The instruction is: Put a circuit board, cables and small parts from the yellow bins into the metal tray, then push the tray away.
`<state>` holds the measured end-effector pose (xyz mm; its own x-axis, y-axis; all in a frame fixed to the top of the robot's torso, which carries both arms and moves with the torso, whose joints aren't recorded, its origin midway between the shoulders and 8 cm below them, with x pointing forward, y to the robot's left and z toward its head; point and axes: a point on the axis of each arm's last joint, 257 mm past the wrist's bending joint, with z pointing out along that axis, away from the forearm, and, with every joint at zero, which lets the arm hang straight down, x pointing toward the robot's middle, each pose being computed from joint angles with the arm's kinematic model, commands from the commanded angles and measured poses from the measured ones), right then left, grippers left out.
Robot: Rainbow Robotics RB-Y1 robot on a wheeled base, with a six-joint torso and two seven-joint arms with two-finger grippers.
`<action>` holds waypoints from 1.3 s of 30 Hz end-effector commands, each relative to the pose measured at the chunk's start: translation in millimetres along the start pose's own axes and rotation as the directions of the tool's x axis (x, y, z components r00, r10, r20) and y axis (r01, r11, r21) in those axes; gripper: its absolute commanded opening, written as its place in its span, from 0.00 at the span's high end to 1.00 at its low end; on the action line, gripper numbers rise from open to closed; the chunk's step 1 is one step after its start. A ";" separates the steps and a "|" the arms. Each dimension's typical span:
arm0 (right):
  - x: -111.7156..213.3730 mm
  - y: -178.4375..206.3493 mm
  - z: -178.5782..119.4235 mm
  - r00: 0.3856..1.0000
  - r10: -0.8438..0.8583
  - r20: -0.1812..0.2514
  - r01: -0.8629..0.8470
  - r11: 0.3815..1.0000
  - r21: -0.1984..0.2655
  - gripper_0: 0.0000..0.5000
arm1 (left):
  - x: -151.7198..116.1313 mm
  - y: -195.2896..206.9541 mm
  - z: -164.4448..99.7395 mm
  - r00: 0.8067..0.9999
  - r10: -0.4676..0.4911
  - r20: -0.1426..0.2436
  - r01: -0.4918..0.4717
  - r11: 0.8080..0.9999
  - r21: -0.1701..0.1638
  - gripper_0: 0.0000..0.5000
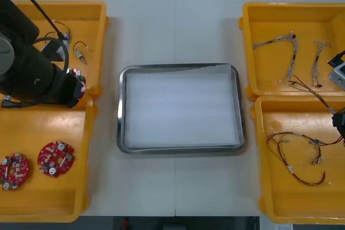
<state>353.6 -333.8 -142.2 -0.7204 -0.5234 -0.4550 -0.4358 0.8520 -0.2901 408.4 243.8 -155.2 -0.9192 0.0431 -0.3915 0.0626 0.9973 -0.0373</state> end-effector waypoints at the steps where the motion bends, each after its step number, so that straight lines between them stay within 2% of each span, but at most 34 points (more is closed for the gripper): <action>1: 3.7 -6.4 -4.1 1.000 -0.015 -0.020 0.016 0.999 0.030 1.00 | -19.6 -46.7 -20.9 0.994 0.086 0.061 -0.087 0.996 0.023 1.00; 10: 3.8 -6.8 -4.1 1.000 -0.013 -0.020 0.014 0.999 0.031 1.00 | -10.1 -131.2 -10.8 0.994 0.097 0.057 -0.100 0.993 0.058 1.00; 15: 3.8 -6.8 -4.1 1.000 -0.013 -0.020 0.014 0.999 0.031 1.00 | 7.7 -153.8 4.4 0.996 0.086 0.005 -0.086 0.994 0.071 1.00; 20: 3.8 -6.8 -4.1 1.000 -0.010 -0.020 0.011 0.999 0.031 1.00 | 18.8 -159.7 25.7 0.996 0.085 -0.035 -0.083 0.996 0.041 1.00; 26: 3.8 -6.8 -4.1 1.000 -0.010 -0.020 0.011 0.999 0.031 1.00 | 24.1 -166.6 55.0 0.996 0.078 -0.041 -0.077 0.997 0.024 1.00; 31: 3.8 -7.2 -4.1 1.000 -0.010 -0.020 0.010 0.999 0.033 1.00 | 28.5 -177.5 78.1 1.000 0.027 -0.016 -0.027 0.999 0.022 1.00; 33: 3.8 -7.2 -4.1 1.000 -0.010 -0.020 0.010 0.999 0.033 1.00 | 31.0 -180.5 84.0 0.999 0.037 -0.009 -0.037 0.999 0.019 1.00; 39: 3.8 -7.2 -4.1 1.000 -0.010 -0.020 0.010 0.999 0.033 1.00 | 42.1 -185.5 99.4 0.999 0.036 -0.032 -0.036 0.999 0.014 1.00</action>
<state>353.6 -334.1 -142.2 -0.7208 -0.5236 -0.4543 -0.4357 0.8519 -0.2906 392.7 77.9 -264.5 -0.9378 0.1065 -0.3304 0.1130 0.9936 -0.0003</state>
